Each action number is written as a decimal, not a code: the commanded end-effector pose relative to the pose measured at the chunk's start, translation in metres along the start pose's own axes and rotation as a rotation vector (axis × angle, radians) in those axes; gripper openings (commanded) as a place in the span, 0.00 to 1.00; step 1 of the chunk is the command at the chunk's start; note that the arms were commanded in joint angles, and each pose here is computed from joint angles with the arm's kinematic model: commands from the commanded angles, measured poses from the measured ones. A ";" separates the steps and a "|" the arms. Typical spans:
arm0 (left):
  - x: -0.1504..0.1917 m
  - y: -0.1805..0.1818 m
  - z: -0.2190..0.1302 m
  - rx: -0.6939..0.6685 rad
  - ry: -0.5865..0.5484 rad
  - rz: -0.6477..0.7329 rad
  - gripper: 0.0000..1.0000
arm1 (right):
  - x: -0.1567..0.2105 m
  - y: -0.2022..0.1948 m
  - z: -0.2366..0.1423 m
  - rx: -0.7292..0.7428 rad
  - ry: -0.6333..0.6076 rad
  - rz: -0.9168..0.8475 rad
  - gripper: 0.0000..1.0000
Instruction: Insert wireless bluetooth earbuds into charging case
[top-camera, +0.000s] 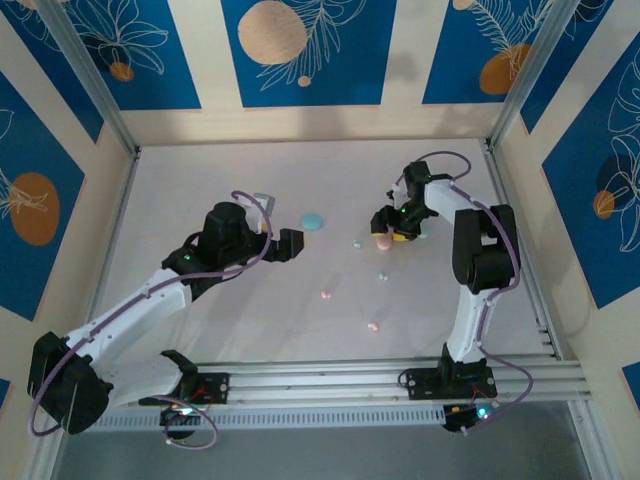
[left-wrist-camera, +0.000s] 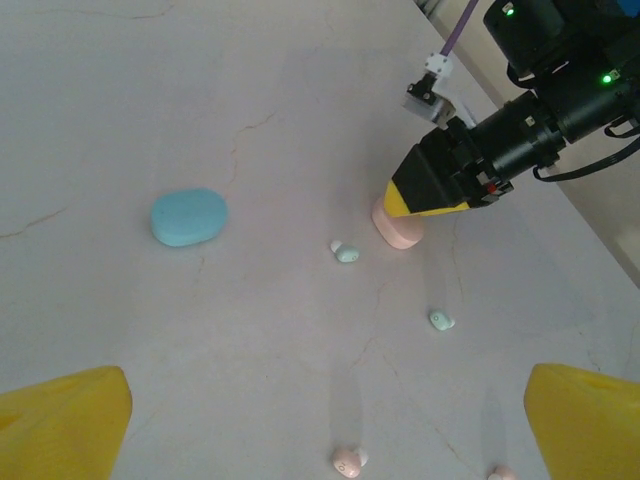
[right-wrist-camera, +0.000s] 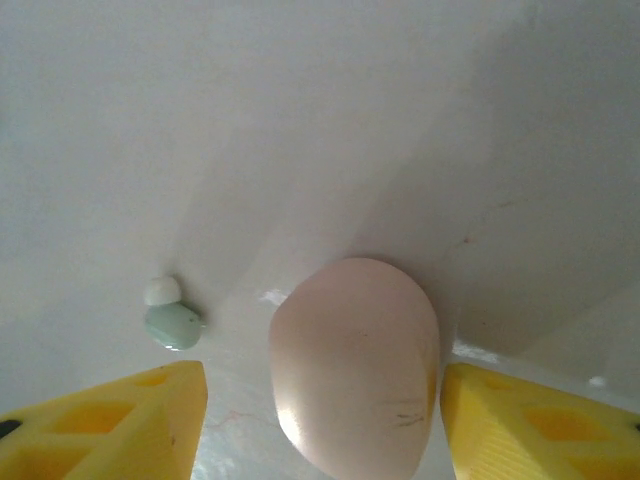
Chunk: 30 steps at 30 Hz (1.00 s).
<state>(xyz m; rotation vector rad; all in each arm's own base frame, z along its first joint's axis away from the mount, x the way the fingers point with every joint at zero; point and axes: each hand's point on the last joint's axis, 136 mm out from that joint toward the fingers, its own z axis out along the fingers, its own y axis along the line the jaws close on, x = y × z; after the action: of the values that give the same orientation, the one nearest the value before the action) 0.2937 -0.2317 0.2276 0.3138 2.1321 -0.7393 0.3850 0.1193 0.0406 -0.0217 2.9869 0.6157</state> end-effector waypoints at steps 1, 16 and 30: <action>-0.010 -0.006 -0.002 0.030 -0.026 -0.007 1.00 | 0.007 -0.013 0.002 0.145 0.009 -0.048 0.67; -0.011 -0.004 0.000 0.018 -0.027 0.001 1.00 | 0.013 -0.010 0.015 0.295 0.018 -0.095 0.57; -0.015 -0.004 -0.001 0.011 -0.034 -0.001 1.00 | 0.020 -0.012 0.026 0.333 0.028 -0.119 0.52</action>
<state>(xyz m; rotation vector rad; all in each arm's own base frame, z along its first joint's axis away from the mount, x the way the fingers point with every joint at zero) 0.2943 -0.2327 0.2241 0.3160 2.1424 -0.7386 0.3733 0.1193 0.0200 -0.1849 3.0219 0.1334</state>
